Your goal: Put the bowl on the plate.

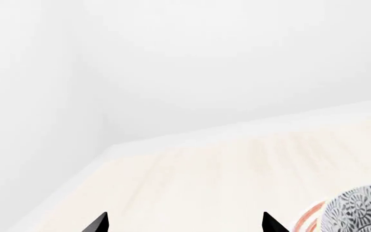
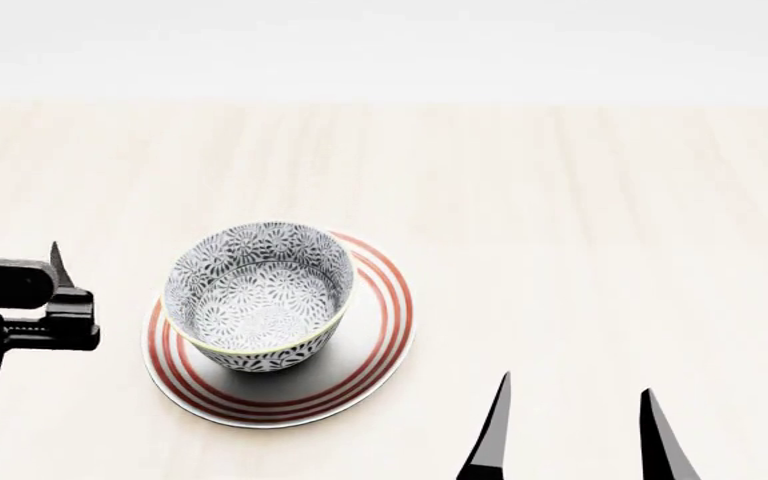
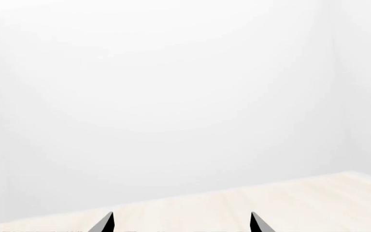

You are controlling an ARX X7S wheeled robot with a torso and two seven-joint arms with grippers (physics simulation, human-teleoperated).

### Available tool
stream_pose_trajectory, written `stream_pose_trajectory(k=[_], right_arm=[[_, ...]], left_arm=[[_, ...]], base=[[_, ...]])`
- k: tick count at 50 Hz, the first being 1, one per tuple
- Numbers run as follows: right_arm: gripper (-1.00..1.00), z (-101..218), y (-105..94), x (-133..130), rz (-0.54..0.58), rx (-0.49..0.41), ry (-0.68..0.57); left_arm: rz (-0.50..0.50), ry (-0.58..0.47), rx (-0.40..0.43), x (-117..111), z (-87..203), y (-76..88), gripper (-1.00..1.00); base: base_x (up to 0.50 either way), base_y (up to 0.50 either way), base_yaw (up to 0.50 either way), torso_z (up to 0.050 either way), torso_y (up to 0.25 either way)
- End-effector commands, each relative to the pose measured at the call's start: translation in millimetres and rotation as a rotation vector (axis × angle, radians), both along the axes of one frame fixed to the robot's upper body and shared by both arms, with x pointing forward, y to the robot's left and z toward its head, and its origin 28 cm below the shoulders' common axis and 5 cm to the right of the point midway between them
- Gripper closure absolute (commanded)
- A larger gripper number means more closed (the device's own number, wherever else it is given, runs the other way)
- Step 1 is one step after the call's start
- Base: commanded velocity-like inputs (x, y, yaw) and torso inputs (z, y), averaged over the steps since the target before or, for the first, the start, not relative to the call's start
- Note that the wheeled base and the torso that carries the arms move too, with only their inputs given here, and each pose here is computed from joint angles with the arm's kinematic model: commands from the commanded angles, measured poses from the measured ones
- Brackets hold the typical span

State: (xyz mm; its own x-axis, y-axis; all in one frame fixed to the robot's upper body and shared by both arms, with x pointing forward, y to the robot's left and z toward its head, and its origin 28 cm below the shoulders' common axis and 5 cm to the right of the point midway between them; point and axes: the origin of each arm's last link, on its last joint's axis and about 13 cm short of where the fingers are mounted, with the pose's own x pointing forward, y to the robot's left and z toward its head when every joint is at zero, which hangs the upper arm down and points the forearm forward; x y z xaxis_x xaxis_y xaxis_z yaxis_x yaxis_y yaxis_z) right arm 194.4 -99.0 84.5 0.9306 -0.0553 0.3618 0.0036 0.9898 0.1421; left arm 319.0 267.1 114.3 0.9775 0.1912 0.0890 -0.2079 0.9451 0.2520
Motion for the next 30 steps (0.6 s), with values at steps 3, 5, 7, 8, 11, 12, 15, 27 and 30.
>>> stream_pose_trajectory(k=[3,5,7,8,11,12,15,27,30], right_arm=[[-1.0,0.0,0.4,1.1,-0.006,-0.017,-0.009],[-1.0,0.2,0.4,1.3,-0.009,-0.02,-0.009],[-1.0,-0.8,0.1,2.1,-0.012,-0.022,-0.008],[-1.0,-1.5,-0.1,2.7,-0.015,-0.024,-0.007],[-1.0,-1.7,0.0,2.8,-0.018,-0.029,-0.007],[-1.0,-1.8,-0.1,2.9,-0.02,-0.033,-0.008],[-1.0,-5.0,-1.6,4.5,-0.031,-0.046,-0.004],[-1.0,-11.2,-4.5,8.5,-0.061,-0.066,0.004],[-1.0,-12.6,-5.4,9.9,-0.068,-0.068,0.008]], left_arm=[[0.054,-0.161,0.007,-84.2,-37.0,-8.4,-1.0],[0.078,-0.184,0.011,-91.4,-41.9,-7.8,-1.0],[0.094,-0.234,0.025,-97.7,-46.3,-7.4,-1.0],[0.116,-0.277,0.035,-103.5,-51.0,-7.2,-1.0],[0.136,-0.341,0.058,-109.3,-57.8,-7.1,-1.0],[0.142,-0.358,0.055,-110.8,-58.3,-7.1,-1.0],[0.162,-0.446,0.074,-117.0,-56.0,-7.3,-1.0],[0.187,-0.506,0.065,-117.8,-55.1,-6.9,-1.0],[0.179,-0.501,0.065,-116.8,-57.4,-7.9,-1.0]], base=[[0.0,0.0,0.0,0.0,0.0],[0.0,0.0,0.0,0.0,0.0],[0.0,0.0,0.0,0.0,0.0],[0.0,0.0,0.0,0.0,0.0],[0.0,0.0,0.0,0.0,0.0],[0.0,0.0,0.0,0.0,0.0],[0.0,0.0,0.0,0.0,0.0],[0.0,0.0,0.0,0.0,0.0],[0.0,0.0,0.0,0.0,0.0]])
